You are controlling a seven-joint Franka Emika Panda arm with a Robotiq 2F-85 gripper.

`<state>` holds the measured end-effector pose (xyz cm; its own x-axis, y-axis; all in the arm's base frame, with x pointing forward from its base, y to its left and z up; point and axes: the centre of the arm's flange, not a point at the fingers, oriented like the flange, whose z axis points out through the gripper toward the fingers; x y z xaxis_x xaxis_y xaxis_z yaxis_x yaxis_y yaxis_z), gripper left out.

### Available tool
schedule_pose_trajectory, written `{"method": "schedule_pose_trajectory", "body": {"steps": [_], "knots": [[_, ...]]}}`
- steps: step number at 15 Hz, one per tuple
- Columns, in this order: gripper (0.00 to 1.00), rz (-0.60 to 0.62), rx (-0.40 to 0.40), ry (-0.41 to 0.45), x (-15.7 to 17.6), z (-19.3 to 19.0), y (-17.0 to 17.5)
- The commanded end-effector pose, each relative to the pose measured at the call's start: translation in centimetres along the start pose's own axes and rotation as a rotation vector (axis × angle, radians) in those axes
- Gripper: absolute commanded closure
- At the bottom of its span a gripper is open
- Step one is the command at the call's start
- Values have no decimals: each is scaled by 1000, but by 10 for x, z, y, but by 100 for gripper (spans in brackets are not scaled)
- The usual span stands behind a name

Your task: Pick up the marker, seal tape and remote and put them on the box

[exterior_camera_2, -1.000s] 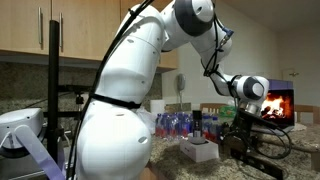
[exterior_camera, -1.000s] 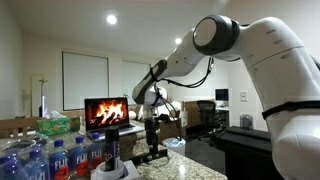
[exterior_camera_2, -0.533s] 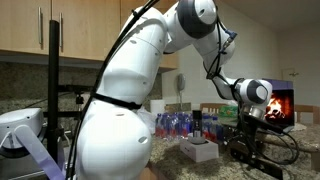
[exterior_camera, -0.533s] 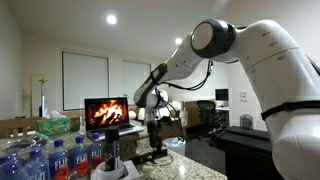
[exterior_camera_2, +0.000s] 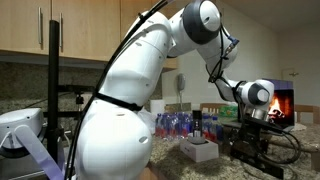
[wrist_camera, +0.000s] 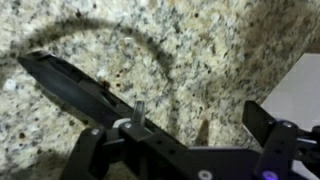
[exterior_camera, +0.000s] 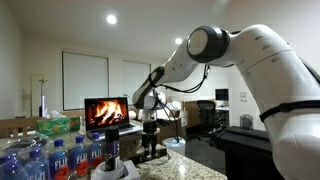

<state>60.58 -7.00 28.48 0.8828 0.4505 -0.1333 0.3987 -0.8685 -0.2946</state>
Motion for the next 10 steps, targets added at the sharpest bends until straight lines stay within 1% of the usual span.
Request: {"method": "schedule_pose_trajectory", "body": {"steps": [1,3,8,9,10], "knots": [[0,124,-28,155,7,-20,-4],[0,190,-61,235,17,-22,-3],[0,375,-183,418,31,-28,-4],[0,418,-217,432,33,-27,-3],[0,435,-230,431,35,-26,-1]]}}
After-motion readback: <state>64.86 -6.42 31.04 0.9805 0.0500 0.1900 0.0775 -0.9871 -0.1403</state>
